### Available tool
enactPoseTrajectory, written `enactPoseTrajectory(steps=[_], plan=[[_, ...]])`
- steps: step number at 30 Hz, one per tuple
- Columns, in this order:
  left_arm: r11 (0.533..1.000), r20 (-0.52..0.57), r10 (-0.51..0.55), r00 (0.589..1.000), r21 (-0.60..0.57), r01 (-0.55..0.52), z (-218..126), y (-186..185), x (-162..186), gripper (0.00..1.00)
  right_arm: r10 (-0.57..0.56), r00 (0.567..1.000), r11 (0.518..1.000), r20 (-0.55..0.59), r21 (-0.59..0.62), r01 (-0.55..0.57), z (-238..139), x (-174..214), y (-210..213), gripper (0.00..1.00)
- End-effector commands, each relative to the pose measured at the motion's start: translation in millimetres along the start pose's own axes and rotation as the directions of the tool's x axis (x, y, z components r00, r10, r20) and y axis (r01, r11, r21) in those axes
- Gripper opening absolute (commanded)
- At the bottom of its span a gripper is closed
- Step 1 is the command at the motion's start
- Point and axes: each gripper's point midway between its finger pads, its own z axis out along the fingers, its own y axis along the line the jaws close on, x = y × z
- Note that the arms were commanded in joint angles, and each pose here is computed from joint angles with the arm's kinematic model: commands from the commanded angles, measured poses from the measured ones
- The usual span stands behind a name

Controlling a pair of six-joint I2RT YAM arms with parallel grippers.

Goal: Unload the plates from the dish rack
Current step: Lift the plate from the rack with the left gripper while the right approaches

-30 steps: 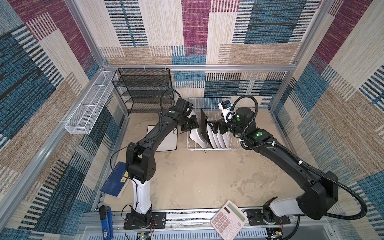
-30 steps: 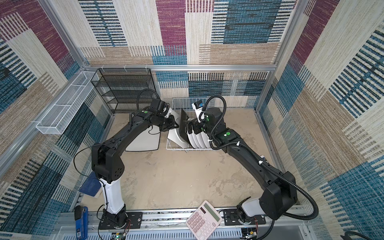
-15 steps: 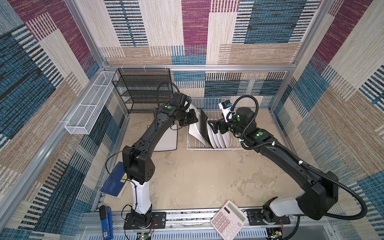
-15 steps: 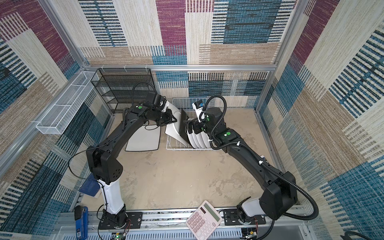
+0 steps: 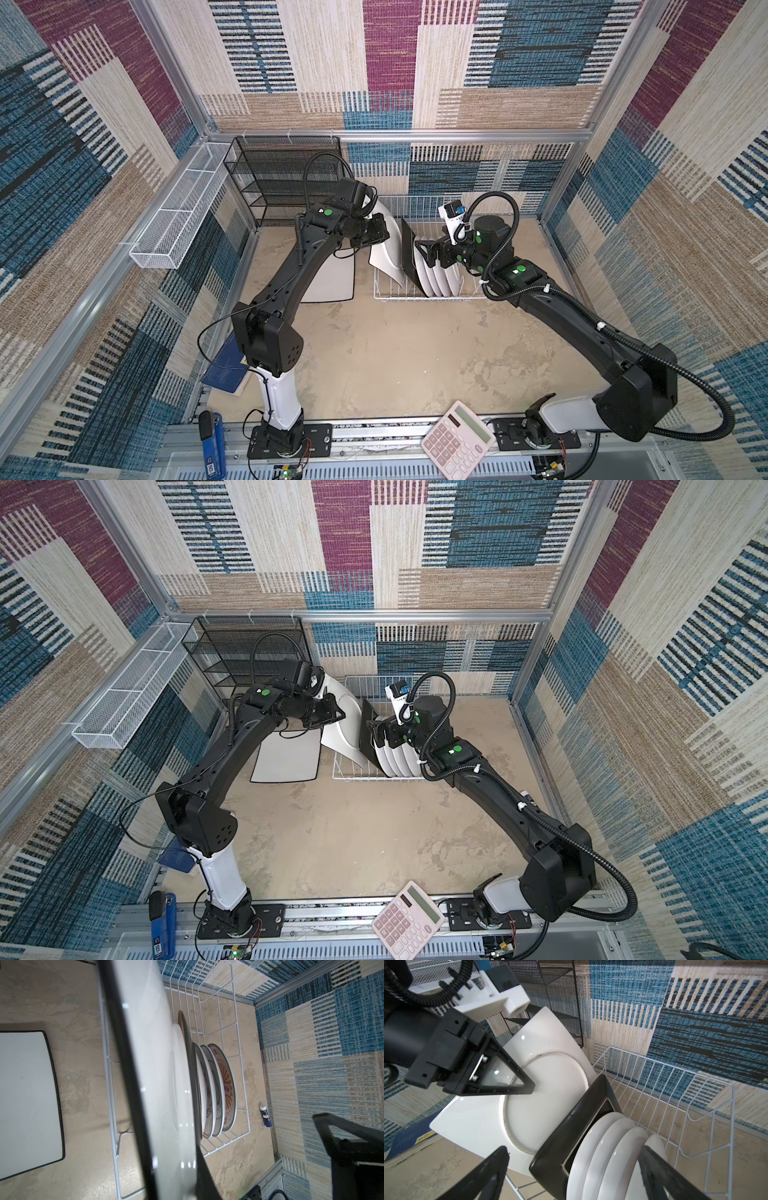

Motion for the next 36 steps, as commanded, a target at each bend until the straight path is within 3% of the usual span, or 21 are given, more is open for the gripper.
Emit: enactPoseTrajectory(steps=[1,7,13,16,20,25,29,31,33,36], plan=[[0.997,0.110,0.067,0.992,0.037,-0.072,-20.7,-14.8,-24.3,0.00,0.032,0.998,0.998,0.060,-0.050,-0.029,-4.1,-14.4,9.2,0.99],[0.989,0.196,0.139,0.971,0.020,-0.146,-45.4,-20.0,-36.8,0.00,0.045,0.996,0.997,0.079,-0.065,-0.040,-9.5,-20.6,12.1,0.99],[0.948,0.338,0.305,0.890,-0.021,-0.317,-78.3,-30.5,-52.3,0.00,0.094,0.993,0.993,0.075,-0.083,-0.088,-9.8,-17.4,6.5,0.99],[0.886,0.402,0.444,0.801,-0.066,-0.459,-90.4,-36.4,-53.9,0.00,0.164,0.983,0.981,0.080,-0.114,-0.154,-11.0,-19.9,1.7,0.99],[0.779,0.468,0.606,0.644,-0.185,-0.599,-107.1,-35.8,-53.3,0.00,0.287,0.956,0.944,0.054,-0.186,-0.273,-12.2,-25.0,-6.1,0.99],[0.607,0.498,0.766,0.406,-0.355,-0.711,-117.4,-30.0,-43.9,0.00,0.421,0.907,0.868,0.014,-0.299,-0.397,-18.2,-33.5,-8.0,0.99],[0.467,0.480,0.850,0.217,-0.496,-0.732,-118.9,-21.5,-35.5,0.00,0.500,0.865,0.790,-0.039,-0.388,-0.475,-20.7,-42.7,-4.2,0.99],[0.418,0.451,0.877,0.166,-0.544,-0.727,-118.7,-17.5,-33.3,0.00,0.527,0.849,0.768,-0.048,-0.400,-0.499,-19.7,-48.2,-3.8,0.99],[0.387,0.419,0.896,0.144,-0.581,-0.716,-120.3,-14.2,-33.9,0.00,0.580,0.813,0.735,-0.055,-0.395,-0.551,-17.2,-51.4,-6.5,0.99],[0.300,0.356,0.932,0.074,-0.636,-0.711,-120.4,-12.5,-29.5,0.00,0.642,0.758,0.662,-0.113,-0.417,-0.623,-10.2,-51.7,-4.1,0.99]])
